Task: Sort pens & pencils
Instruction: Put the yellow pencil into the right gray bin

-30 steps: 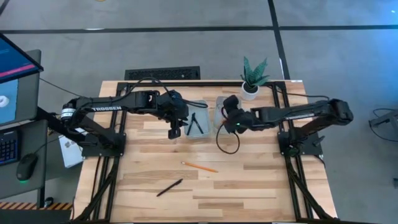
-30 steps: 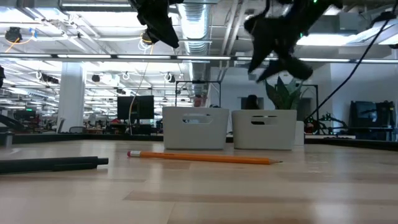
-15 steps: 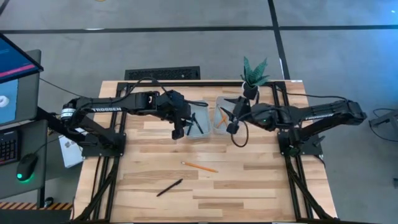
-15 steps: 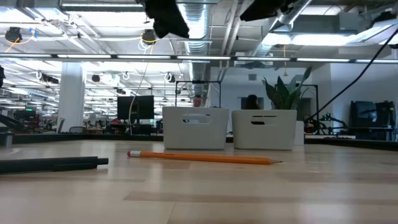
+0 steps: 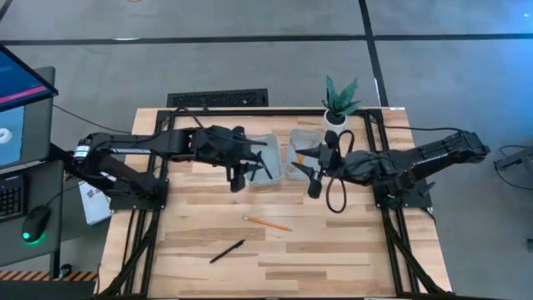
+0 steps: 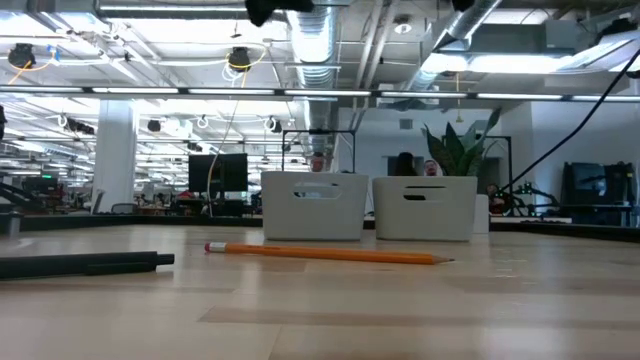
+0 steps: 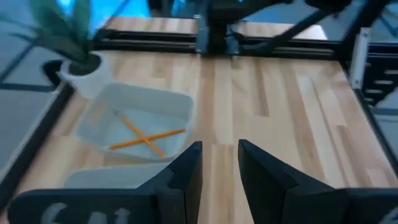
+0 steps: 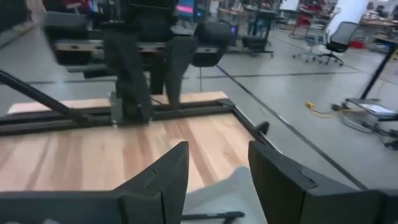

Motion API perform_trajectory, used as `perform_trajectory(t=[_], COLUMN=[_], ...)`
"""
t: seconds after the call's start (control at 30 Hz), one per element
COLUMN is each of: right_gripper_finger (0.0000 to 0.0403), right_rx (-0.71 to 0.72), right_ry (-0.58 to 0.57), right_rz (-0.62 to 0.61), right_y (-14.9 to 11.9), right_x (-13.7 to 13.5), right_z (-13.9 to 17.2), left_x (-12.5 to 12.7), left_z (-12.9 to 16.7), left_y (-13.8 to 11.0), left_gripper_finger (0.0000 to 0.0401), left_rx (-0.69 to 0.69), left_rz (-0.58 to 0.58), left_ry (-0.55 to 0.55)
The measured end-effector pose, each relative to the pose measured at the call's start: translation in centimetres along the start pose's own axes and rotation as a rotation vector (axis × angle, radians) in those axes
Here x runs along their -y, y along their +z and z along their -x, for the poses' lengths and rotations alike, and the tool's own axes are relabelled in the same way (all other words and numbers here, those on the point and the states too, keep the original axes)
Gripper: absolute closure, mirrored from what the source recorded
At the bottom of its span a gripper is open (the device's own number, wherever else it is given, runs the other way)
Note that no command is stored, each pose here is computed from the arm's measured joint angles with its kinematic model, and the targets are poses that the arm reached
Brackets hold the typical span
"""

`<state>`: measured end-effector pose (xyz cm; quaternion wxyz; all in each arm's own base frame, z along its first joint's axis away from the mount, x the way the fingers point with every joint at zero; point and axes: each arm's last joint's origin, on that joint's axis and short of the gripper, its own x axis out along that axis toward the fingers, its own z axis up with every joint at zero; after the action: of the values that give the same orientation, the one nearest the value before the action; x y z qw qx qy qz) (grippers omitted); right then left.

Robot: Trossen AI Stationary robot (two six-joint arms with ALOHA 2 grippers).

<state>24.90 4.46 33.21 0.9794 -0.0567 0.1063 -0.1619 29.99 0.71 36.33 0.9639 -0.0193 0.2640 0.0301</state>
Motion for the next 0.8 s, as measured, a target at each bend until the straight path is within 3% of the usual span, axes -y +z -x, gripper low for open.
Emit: perform_trajectory(t=[0.53,0.7,0.8], right_gripper_finger=[0.0214,0.0214,0.0214], right_rx=[0.024,0.016,0.007], right_ry=[0.059,0.072,0.094], right_rz=[-0.091,-0.087,-0.137], right_y=[0.9,1.6,1.6], right_x=[-0.3,-0.3,-0.3], right_z=[0.2,0.3,0.3], left_x=[1.8,2.0,1.9], left_z=[7.2,7.7,7.1], left_y=[1.1,0.9,-0.8], left_gripper_finger=[0.0308,0.0308,0.0308], left_rx=[0.191,0.214,0.268], left_rz=[-0.001,0.001,0.017], left_ry=[0.171,0.147,0.139])
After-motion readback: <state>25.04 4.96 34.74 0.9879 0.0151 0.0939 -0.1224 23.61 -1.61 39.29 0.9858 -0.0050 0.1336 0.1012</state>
